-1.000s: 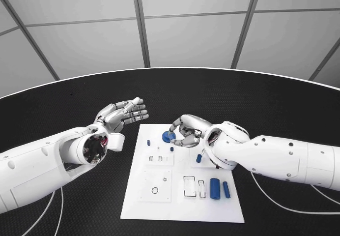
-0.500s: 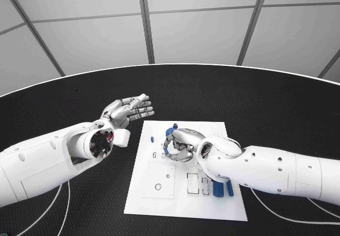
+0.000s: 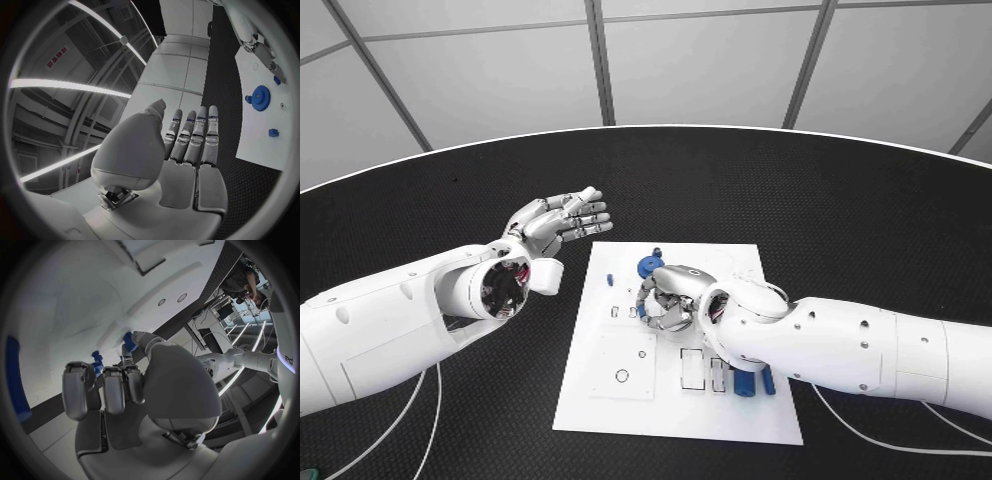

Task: Assemble the parts on the task board

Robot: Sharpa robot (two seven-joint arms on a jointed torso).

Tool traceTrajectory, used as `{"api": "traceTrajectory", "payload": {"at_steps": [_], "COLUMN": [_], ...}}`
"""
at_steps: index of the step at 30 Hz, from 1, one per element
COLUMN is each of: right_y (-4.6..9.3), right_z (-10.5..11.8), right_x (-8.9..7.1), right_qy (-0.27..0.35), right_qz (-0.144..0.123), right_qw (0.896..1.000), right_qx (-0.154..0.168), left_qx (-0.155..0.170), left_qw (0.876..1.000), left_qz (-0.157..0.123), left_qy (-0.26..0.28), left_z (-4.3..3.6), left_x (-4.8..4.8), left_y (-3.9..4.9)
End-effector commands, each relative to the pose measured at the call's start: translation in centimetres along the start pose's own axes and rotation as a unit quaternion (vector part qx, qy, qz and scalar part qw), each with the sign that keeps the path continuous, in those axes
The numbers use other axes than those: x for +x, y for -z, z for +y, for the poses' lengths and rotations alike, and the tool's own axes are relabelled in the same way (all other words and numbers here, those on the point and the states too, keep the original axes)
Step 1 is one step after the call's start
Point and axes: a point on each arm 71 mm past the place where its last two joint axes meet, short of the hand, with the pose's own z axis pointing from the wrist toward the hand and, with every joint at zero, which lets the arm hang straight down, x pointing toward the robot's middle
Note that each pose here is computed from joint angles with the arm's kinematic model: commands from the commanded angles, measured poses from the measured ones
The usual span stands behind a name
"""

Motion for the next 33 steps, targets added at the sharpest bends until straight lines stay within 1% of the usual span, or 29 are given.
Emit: {"api": "traceTrajectory", "payload": {"at_steps": [1,13,33], "right_y": [-0.01,-0.02,-0.19], "right_z": [-0.01,-0.21,-0.29], "right_x": [0.04,0.09,0.05], "right_qy": [0.000,0.001,0.000], "right_qz": [0.001,0.003,-0.002], "right_qw": [1.000,1.000,1.000], "right_qx": [0.001,0.008,0.016], "left_qx": [0.000,0.000,-0.001], "left_qw": [1.000,1.000,1.000], "left_qz": [0.000,-0.002,-0.002], "left_qy": [0.000,0.000,0.000], "left_z": [-0.01,-0.04,-0.07], "left_x": [-0.03,-0.18,-0.22], "left_y": [0.01,0.11,0.22]}}
